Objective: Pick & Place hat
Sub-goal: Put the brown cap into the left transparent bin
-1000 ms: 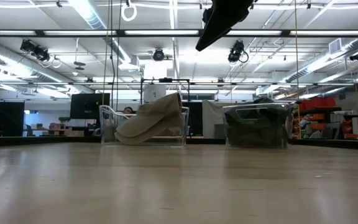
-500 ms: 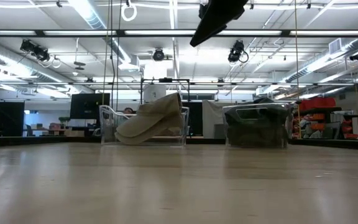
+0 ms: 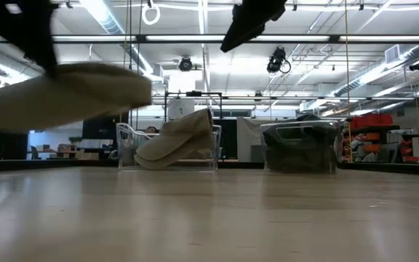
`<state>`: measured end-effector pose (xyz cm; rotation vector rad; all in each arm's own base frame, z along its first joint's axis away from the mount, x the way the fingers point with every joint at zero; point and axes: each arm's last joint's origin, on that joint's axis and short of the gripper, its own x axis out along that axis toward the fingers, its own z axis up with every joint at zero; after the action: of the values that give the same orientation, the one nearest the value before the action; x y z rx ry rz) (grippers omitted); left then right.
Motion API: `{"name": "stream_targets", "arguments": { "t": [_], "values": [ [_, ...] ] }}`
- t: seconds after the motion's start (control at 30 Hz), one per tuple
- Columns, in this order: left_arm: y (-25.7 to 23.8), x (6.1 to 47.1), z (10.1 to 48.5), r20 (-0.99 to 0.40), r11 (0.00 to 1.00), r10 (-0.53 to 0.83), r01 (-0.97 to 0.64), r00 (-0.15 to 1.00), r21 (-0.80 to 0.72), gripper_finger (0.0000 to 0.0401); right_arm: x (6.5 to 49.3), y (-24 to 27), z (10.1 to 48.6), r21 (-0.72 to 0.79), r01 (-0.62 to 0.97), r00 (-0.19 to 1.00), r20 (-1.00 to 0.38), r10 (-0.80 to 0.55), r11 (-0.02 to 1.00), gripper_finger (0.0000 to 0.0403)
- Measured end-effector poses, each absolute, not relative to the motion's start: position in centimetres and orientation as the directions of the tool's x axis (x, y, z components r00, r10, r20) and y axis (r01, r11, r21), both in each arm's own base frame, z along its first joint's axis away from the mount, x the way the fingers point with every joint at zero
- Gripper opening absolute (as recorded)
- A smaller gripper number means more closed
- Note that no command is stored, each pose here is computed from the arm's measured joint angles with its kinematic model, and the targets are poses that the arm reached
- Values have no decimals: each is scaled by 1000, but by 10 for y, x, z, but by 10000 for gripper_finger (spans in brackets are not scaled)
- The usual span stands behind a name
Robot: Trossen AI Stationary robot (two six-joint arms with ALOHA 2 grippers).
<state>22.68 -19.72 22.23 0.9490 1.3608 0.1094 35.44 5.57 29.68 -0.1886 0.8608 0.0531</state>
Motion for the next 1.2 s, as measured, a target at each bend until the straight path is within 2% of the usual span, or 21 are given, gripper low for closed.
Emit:
{"name": "stream_targets", "arguments": {
  "t": [0.07,0.13,0.3,0.5,0.6,0.7,0.93,1.03,1.1,1.2],
  "values": [
    [-180,227,232,-688,526,676,479,266,702,4,352,57,295,-133,-116,632,-774,-30,984,161],
    [-161,229,245,-610,460,741,449,282,766,4,350,58,294,-127,-114,615,-788,-31,985,161],
    [-112,241,277,-552,413,775,413,309,812,3,349,63,294,-125,-125,614,-789,-22,984,161],
    [-42,253,299,-557,453,808,402,194,796,3,349,68,294,-120,-133,616,-788,-13,984,161],
    [-8,265,303,-579,473,796,418,174,776,3,348,71,294,-116,-134,615,-788,-9,984,161],
    [25,282,306,-612,485,762,440,212,756,3,348,73,294,-114,-138,617,-787,-5,984,161],
    [98,307,319,-585,413,692,433,422,801,2,347,76,294,-98,-125,613,-790,-1,987,161],
    [121,300,312,-664,486,618,459,421,744,2,347,77,294,-101,-129,614,-790,-1,986,161],
    [132,293,300,-715,531,586,486,381,694,2,347,77,294,-102,-129,616,-788,0,986,161],
    [144,287,278,-745,526,563,540,358,657,2,347,77,294,-104,-131,616,-788,-1,986,161]
  ]
}}
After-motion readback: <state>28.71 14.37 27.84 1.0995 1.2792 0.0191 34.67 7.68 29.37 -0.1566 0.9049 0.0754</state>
